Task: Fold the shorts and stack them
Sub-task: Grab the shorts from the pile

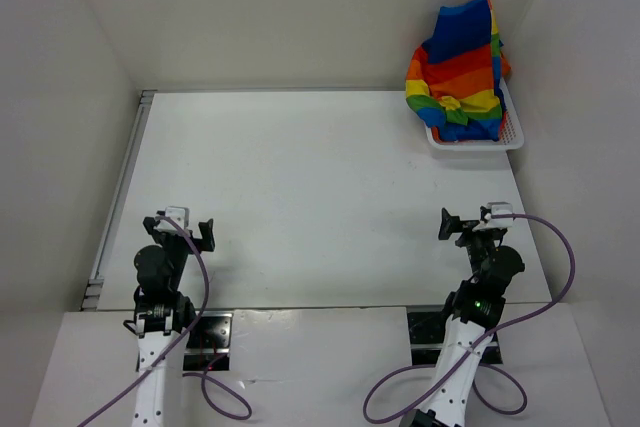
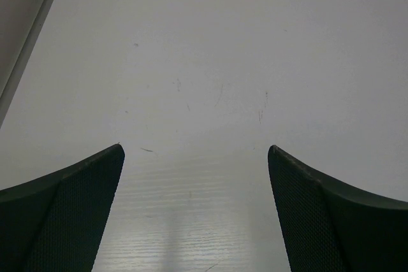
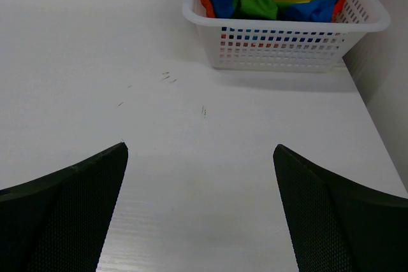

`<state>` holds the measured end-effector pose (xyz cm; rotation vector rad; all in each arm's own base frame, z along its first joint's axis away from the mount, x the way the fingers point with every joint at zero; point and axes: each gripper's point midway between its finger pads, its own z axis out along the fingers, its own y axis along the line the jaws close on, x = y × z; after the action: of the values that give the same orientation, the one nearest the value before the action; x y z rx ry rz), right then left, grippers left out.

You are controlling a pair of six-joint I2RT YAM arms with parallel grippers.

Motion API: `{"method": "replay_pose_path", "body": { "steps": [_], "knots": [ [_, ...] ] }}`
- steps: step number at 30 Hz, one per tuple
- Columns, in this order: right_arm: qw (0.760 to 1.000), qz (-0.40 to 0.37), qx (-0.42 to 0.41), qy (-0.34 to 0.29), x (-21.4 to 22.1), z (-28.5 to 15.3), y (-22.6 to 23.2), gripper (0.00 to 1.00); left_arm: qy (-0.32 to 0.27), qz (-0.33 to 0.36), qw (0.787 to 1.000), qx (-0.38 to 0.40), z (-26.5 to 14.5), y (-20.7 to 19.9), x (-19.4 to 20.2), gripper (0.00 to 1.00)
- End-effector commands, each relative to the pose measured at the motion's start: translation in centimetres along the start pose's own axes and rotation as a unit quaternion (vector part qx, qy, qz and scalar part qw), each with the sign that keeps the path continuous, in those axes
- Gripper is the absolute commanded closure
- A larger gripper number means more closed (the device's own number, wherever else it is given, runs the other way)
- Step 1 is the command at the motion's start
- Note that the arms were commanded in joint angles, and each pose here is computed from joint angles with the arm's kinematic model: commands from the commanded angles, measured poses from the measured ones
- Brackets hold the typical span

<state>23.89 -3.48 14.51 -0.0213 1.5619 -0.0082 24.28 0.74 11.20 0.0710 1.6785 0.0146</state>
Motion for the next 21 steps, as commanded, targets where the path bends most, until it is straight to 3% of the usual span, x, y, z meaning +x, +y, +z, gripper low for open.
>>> {"method": "replay_pose_path", "body": {
  "steps": [1, 6, 7, 8, 9, 10, 11, 12, 13, 14, 15, 16, 18, 19, 20, 21],
  "knots": [
    [1.000, 0.000, -0.008, 0.009, 1.6, 0.1, 0.2, 0.00, -0.027, 0.007, 1.000, -0.004, 0.1, 0.1, -0.8, 0.00],
    [1.000, 0.000, -0.008, 0.009, 1.6, 0.1, 0.2, 0.00, -0.037, 0.010, 0.998, 0.050, -0.2, -1.7, -2.0, 0.00],
    [1.000, -0.019, -0.025, 0.003, 1.0, 0.1, 0.7, 0.00, -0.043, 0.013, 0.987, 0.155, -1.1, -5.4, -2.4, 0.00],
    [0.993, -0.101, -0.058, -0.014, -0.2, 0.1, 1.3, 0.00, -0.049, 0.015, 0.982, 0.180, -1.4, -6.2, -2.8, 0.00],
    [0.979, -0.131, -0.152, -0.036, -1.2, -0.5, 4.5, 0.00, -0.080, 0.028, 0.978, 0.191, -1.6, -6.5, -4.5, 0.00],
    [0.968, -0.170, -0.169, -0.072, -3.2, -0.6, 5.1, 0.00, -0.123, 0.046, 0.970, 0.203, -1.8, -6.9, -6.6, 0.00],
    [0.936, -0.279, -0.184, -0.109, -4.6, -0.7, 5.3, 0.00, -0.108, 0.044, 0.961, 0.251, -2.5, -8.5, -5.7, 0.00],
    [0.865, -0.387, -0.303, -0.104, -1.0, -2.5, 8.6, 0.00, -0.010, -0.004, 0.956, 0.294, -3.5, -10.0, -0.6, 0.00],
    [0.738, -0.592, -0.281, -0.160, -1.3, -2.1, 7.9, 0.01, -0.006, -0.005, 0.964, 0.267, -2.6, -9.2, 0.5, 0.00],
    [0.662, -0.679, -0.239, -0.206, -3.2, -1.3, 7.5, 0.01, -0.033, 0.008, 0.961, 0.274, -2.5, -9.4, -0.8, 0.00],
    [0.669, -0.672, -0.222, -0.227, -3.9, -0.9, 7.4, 0.01, -0.069, 0.026, 0.957, 0.281, -2.7, -9.6, -3.0, 0.00],
    [0.636, -0.700, -0.166, -0.280, -8.5, -1.4, 7.6, 0.01, -0.127, 0.058, 0.943, 0.303, -3.1, -10.2, -5.7, 0.00],
    [0.653, -0.672, -0.167, -0.306, -12.0, -2.1, 8.6, 0.01, -0.187, 0.095, 0.918, 0.336, -4.2, -11.3, -8.9, 0.00],
    [0.663, -0.657, -0.177, -0.310, -13.1, -2.2, 9.3, 0.01, -0.177, 0.092, 0.913, 0.356, -4.2, -11.8, -9.8, 0.00],
    [0.695, -0.627, -0.198, -0.291, -13.4, -1.0, 9.2, 0.01, -0.162, 0.082, 0.913, 0.367, -4.0, -12.0, -10.8, 0.00],
    [0.718, -0.599, -0.193, -0.297, -17.0, -0.8, 9.3, 0.01, -0.145, 0.070, 0.912, 0.377, -3.6, -12.4, -11.9, 0.00]
  ]
}}
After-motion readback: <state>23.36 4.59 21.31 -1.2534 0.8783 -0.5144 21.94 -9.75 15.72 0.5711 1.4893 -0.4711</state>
